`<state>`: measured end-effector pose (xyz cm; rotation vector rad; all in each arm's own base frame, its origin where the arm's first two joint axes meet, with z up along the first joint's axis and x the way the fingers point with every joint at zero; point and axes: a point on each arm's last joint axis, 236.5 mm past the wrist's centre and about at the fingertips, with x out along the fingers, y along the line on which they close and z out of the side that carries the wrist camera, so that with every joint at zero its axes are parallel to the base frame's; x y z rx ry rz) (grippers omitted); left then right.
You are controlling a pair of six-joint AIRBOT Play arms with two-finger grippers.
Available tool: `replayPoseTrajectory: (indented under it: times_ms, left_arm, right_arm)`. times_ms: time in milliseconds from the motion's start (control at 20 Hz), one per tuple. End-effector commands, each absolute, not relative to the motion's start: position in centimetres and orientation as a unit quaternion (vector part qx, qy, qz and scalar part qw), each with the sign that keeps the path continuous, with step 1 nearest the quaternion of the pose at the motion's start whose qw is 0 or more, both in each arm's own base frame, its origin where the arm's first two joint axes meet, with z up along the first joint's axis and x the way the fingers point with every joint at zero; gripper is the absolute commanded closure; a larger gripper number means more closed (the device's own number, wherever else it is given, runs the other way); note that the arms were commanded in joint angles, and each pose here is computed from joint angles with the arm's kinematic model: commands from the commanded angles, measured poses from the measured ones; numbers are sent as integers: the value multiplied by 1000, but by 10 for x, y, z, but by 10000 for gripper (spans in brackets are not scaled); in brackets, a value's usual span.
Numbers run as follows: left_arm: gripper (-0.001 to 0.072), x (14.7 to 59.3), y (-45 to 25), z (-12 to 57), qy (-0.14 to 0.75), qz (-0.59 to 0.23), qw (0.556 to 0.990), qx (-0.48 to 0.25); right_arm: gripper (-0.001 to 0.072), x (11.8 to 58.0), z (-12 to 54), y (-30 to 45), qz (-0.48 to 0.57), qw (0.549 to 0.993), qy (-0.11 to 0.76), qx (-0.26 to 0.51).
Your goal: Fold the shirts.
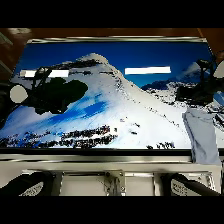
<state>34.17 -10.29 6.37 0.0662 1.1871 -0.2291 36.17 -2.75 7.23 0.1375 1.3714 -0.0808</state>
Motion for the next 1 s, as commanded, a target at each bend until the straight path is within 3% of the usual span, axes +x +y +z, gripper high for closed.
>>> replayPoseTrajectory:
  times_ms: [0, 750, 950]
  left_arm:
    - [48, 342, -102, 64, 558, -107, 822, 31]
    - [48, 342, -103, 64, 558, -107, 823, 31]
    - [48, 382, -113, 82, 478, -115, 871, 14]
  right_arm:
    - [17, 362, 72, -27, -37, 771, 632, 63]
    - [17, 368, 74, -28, -37, 780, 621, 63]
    - [17, 382, 77, -29, -38, 799, 597, 63]
